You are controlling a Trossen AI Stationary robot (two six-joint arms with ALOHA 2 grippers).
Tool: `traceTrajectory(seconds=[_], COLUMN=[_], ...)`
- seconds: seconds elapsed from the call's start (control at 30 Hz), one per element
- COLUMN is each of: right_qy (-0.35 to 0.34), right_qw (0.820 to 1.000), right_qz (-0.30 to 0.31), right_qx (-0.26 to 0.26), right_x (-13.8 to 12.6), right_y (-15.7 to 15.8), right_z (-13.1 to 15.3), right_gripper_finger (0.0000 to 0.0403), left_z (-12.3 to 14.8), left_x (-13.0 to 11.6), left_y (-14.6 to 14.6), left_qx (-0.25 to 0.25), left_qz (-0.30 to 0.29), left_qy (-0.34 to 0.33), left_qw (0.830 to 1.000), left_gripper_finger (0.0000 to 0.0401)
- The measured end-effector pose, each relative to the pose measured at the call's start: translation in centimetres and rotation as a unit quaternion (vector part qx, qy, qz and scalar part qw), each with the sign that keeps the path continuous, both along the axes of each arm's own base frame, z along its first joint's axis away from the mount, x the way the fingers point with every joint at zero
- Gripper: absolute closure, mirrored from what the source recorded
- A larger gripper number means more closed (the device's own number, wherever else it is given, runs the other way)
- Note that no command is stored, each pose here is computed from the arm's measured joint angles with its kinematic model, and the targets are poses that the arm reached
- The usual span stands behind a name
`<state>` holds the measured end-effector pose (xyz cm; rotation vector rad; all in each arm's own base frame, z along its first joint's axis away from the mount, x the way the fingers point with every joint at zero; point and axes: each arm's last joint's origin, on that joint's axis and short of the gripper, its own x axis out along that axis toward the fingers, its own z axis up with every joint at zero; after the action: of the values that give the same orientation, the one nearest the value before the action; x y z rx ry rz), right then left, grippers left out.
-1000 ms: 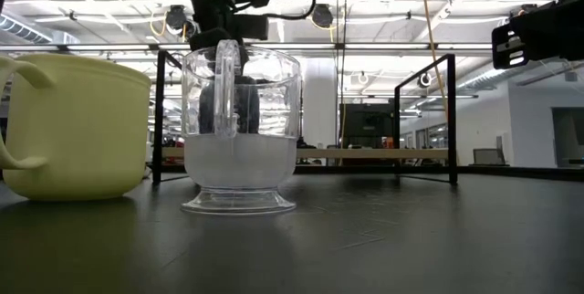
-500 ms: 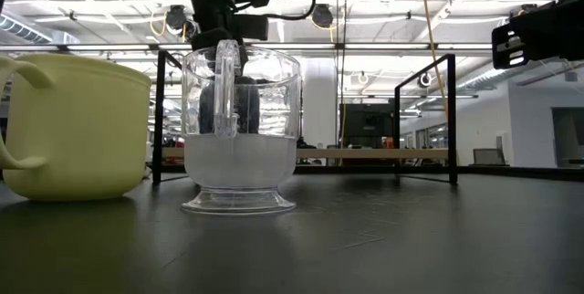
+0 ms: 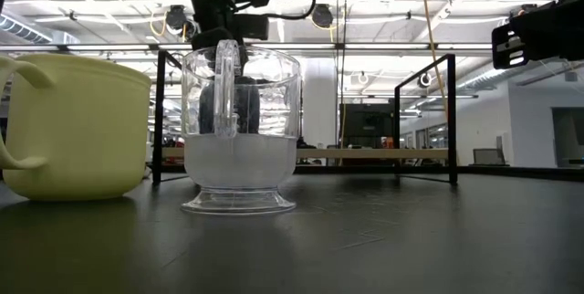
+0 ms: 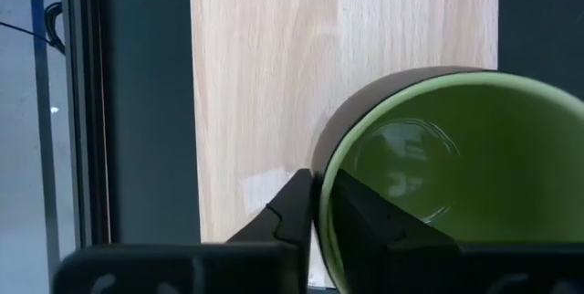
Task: Stack small to large cups/mugs on shelf
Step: Put the black mug on the shelf
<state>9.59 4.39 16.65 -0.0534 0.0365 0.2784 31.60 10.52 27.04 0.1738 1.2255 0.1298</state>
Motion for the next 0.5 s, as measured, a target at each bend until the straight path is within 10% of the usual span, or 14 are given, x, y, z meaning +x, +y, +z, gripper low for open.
traceTrajectory(seconds=[0.5], right_qy=[0.000], right_qw=[1.000], right_qz=[0.000], right_qx=[0.000], right_x=[0.0], right_y=[0.0], right_z=[0.0], right_gripper_finger=[0.0403], left_z=[0.2], left_x=[-0.2], left_y=[1.4], left_qx=[-0.001], left_qz=[0.036], left_qy=[-0.021], left_qw=[0.999], left_gripper_finger=[0.0314])
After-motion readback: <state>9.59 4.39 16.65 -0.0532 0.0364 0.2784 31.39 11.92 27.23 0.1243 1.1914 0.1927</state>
